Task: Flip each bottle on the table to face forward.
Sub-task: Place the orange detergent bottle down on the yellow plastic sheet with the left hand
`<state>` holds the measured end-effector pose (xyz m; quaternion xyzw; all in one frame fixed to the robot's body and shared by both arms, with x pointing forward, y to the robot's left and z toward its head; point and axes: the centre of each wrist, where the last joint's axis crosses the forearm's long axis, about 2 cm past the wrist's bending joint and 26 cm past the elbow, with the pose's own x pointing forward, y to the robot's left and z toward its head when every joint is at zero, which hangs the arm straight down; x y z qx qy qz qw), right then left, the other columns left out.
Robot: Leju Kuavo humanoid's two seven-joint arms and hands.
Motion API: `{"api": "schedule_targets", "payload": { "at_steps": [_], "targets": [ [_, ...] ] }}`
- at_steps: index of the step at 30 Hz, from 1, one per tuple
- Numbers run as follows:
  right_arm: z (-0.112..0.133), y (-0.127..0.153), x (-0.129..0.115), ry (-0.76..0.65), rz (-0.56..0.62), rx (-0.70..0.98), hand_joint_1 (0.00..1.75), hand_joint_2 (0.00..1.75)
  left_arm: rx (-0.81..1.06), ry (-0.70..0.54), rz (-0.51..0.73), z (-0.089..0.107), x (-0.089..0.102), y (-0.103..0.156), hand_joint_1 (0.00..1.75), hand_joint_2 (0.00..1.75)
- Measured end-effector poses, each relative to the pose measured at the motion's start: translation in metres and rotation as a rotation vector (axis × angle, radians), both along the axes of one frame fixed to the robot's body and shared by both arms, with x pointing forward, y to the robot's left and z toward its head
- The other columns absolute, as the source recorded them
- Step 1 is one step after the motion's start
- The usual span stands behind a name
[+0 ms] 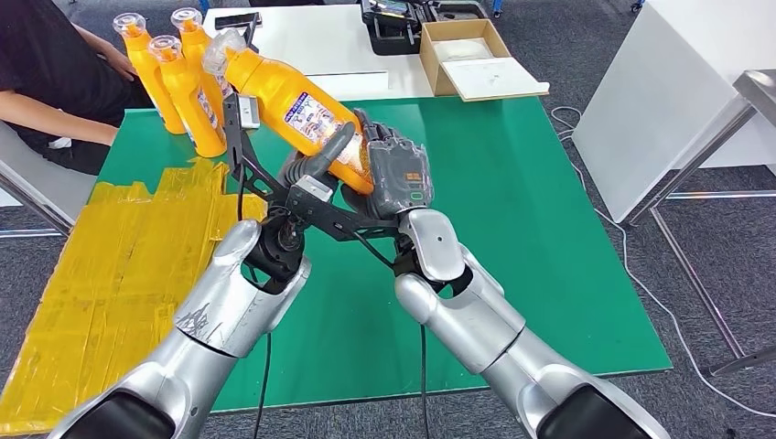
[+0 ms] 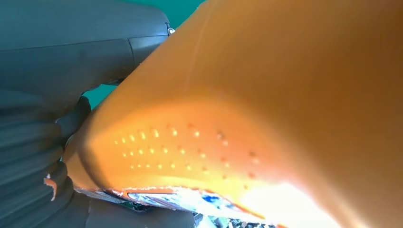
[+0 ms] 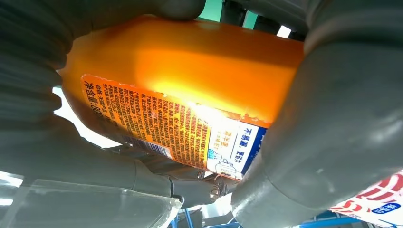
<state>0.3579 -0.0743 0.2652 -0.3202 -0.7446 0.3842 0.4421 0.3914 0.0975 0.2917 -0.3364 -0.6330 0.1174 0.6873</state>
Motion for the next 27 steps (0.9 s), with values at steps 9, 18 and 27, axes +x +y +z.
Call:
{"api": "schedule_targets", "payload": {
  "at_steps": [9, 18, 27],
  "targets": [
    [0.0, 0.0, 0.0, 0.001, 0.0, 0.0, 1.75, 1.75, 0.003, -0.003, 0.004, -0.001, 0.0, 0.0, 1.75, 1.75],
    [-0.001, 0.002, 0.0, 0.008, 0.007, -0.003, 0.0, 0.0, 0.009, -0.014, 0.017, -0.001, 0.0, 0.001, 1.75, 1.75],
    [0.008, 0.01, 0.002, 0.029, 0.018, -0.023, 0.0, 0.0, 0.0, -0.001, 0.055, 0.003, 0.003, 0.005, 1.75, 1.75]
  ]
}}
